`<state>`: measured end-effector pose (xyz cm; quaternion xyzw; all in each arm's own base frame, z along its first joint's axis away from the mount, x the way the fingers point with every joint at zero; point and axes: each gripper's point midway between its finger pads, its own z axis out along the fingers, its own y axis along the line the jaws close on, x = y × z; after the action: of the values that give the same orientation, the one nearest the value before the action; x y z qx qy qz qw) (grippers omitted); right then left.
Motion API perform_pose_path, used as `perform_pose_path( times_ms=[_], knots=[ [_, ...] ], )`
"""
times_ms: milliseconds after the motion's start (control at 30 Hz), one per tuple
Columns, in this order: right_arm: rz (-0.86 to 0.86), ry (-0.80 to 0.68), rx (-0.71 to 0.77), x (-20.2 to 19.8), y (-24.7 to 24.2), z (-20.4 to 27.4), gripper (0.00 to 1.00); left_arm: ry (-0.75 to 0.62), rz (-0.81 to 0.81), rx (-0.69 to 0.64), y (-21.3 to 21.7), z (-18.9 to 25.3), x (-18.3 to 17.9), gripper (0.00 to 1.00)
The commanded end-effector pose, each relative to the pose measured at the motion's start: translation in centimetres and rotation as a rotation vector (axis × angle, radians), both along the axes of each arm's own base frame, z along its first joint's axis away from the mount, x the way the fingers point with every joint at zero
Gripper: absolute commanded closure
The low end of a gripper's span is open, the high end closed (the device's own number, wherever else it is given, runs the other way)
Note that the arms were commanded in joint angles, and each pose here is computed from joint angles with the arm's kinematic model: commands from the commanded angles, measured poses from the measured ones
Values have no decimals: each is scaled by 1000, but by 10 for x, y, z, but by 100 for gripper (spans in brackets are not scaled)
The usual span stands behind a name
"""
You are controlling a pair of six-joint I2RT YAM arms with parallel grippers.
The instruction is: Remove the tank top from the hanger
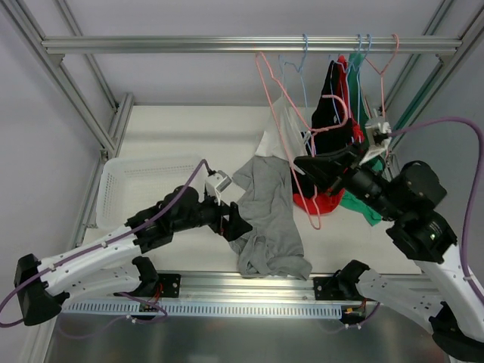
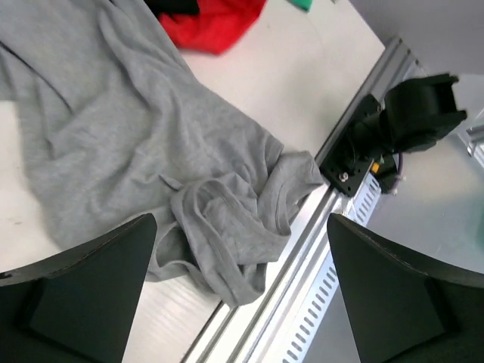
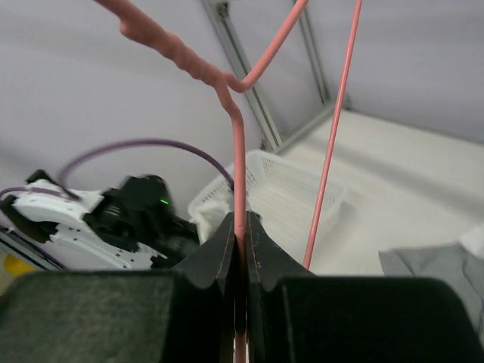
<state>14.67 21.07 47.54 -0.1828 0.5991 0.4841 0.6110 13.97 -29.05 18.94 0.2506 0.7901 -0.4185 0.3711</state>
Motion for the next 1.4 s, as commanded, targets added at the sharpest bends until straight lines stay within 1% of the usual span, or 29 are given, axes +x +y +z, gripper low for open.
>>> perform_pose_path(
  times_ms=[0, 33, 67, 100, 167, 233, 267, 300, 333, 367, 400, 433, 467, 500, 533, 567, 600, 633, 667, 700, 733, 833, 1000, 1100, 1233, 1267, 1300, 1333, 1367],
  knots=[
    [-122, 250, -129, 37, 9, -54, 100, -137, 116, -27, 27, 61, 14, 1],
    [-135, 258, -135, 39, 11, -51, 100, -156, 123, -28, 32, 68, 13, 1],
    [-169, 283, -165, 52, 15, -61, 100, -178, 124, -54, 41, 80, 8, 1],
    [-190, 285, -180, 58, 18, -63, 100, -191, 160, -39, 51, 83, 10, 1],
    [-226, 264, -185, 70, 22, -51, 100, -215, 197, -52, 66, 94, 7, 1],
    [-261, 252, -250, 88, 34, -56, 100, -217, 248, -22, 82, 94, 9, 1],
    [-320, 228, -236, 98, 29, -38, 100, -219, 265, -18, 88, 95, 8, 1],
    [-341, 234, -293, 114, 39, -48, 100, -223, 275, -12, 92, 98, 8, 1],
    [-368, 234, -302, 123, 41, -46, 100, -222, 296, 30, 99, 91, 9, 1],
    [-400, 219, -279, 131, 40, -29, 100, -228, 312, 47, 104, 90, 11, 1],
    [-408, 231, -318, 147, 53, -38, 100, -234, 325, 73, 109, 87, 12, 1],
    [-417, 230, -318, 155, 57, -35, 100, -227, 352, 114, 117, 80, 14, 1],
    [-418, 209, -284, 159, 61, -15, 100, -219, 361, 129, 119, 79, 14, 1],
    [-436, 214, -280, 170, 62, -13, 100, -215, 359, 128, 120, 83, 13, 1],
    [-444, 252, -298, 188, 75, -27, 100, -210, 354, 133, 120, 84, 12, 1],
    [-420, 268, -293, 195, 83, -28, 100, -198, 343, 146, 121, 83, 9, 1],
    [-422, 264, -246, 203, 82, -11, 100, -196, 336, 156, 122, 83, 7, 1],
    [-403, 303, -247, 216, 97, -23, 100, -197, 333, 160, 124, 83, 6, 1],
    [-404, 307, -237, 223, 100, -22, 100, -197, 339, 177, 128, 80, 6, 1],
    [-400, 289, -203, 226, 103, -6, 100, -203, 344, 184, 130, 78, 6, 1],
    [-401, 304, -213, 238, 113, -16, 100, -209, 352, 182, 133, 78, 6, 2],
    [-404, 301, -176, 251, 120, -7, 100, -220, 387, 188, 141, 75, 8, 1],
    [-447, 404, -178, 278, 124, -46, 100, -224, 387, 186, 143, 72, 7, 1],
    [-428, 464, -190, 282, 132, -69, 100, -219, 383, 181, 143, 71, 6, 1],
    [-378, 503, -188, 276, 139, -80, 100, -201, 378, 178, 137, 72, 6, 1],
    [-373, 508, -190, 274, 140, -82, 98, -197, 382, 170, 136, 76, 7, 1],
    [-367, 509, -191, 272, 140, -82, 81, -188, 383, 168, 134, 77, 8, 1],
    [-349, 505, -183, 266, 139, -77, 68, -176, 381, 185, 128, 75, 11, 1],
    [-341, 501, -179, 262, 138, -74, 59, -172, 380, 182, 124, 78, 13, 1]
  ],
)
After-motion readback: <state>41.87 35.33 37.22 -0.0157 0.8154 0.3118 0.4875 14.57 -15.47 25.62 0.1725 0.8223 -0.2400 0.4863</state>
